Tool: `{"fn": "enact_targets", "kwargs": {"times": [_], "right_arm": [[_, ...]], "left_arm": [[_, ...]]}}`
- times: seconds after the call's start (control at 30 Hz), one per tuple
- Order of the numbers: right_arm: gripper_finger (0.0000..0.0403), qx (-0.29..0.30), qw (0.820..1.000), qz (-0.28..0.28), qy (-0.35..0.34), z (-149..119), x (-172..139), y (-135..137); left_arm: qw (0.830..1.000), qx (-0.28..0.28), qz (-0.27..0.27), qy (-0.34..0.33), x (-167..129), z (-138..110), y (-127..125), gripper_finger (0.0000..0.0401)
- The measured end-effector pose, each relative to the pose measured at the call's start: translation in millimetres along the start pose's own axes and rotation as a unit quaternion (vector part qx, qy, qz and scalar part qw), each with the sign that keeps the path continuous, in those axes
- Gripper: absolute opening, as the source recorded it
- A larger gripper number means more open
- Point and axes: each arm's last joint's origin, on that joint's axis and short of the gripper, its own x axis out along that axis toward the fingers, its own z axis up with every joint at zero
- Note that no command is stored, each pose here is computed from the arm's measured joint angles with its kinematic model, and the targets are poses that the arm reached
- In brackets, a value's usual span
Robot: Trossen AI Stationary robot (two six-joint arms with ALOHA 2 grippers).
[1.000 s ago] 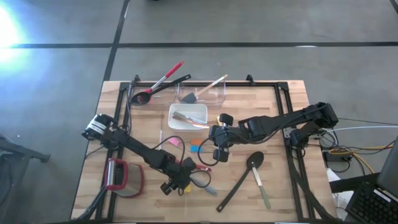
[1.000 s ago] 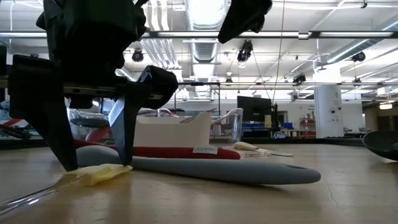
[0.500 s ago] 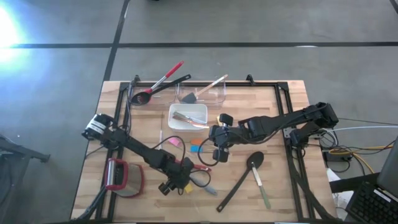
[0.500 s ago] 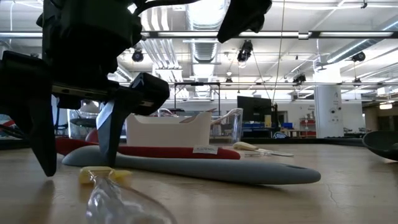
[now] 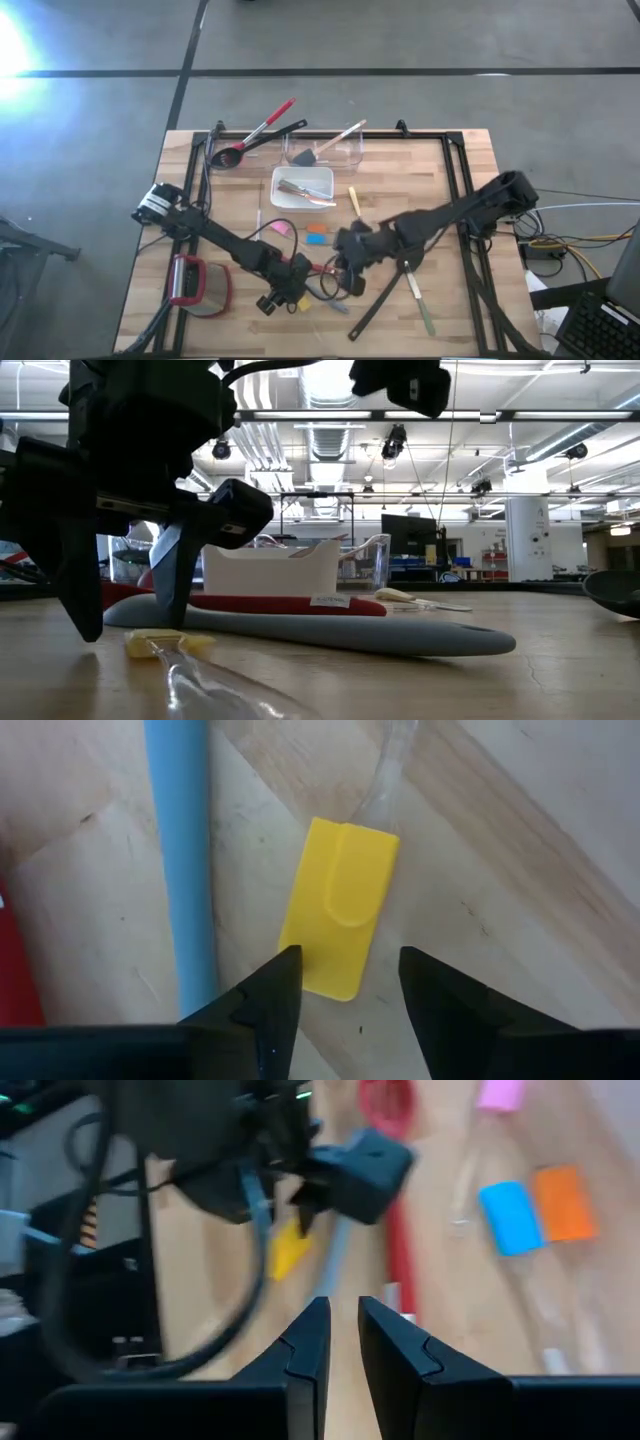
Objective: Pick & Place Kitchen Items
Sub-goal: Put the yellow spatula into the right transparent bin
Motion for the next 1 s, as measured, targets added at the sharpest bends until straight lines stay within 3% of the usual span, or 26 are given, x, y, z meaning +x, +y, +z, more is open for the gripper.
{"fn": "enact_targets", "kwargs": {"times": [0.23,0.4,0.53,0.7,1.0], "right_arm": [[0.0052,0.028,0.998,0.056,-0.023,-17,13,35],[0.0052,0.039,0.998,0.050,-0.018,-28,21,43],[0.0052,0.049,0.998,0.045,-0.012,-33,24,46],[0.0052,0.048,0.998,0.037,-0.021,-36,24,48],[0.0052,0.056,0.998,0.032,-0.026,-35,24,47]], "left_arm": [[1.000,0.009,0.013,-0.002,0,1,1,0.0165],[0.997,0.000,0.074,0.005,-1,1,6,0.0160],[0.997,0.006,0.075,0.008,-1,0,7,0.0157],[0.998,0.036,0.058,0.017,-1,-1,4,0.0156],[0.998,-0.045,-0.040,-0.006,-3,5,-2,0.0156]]}}
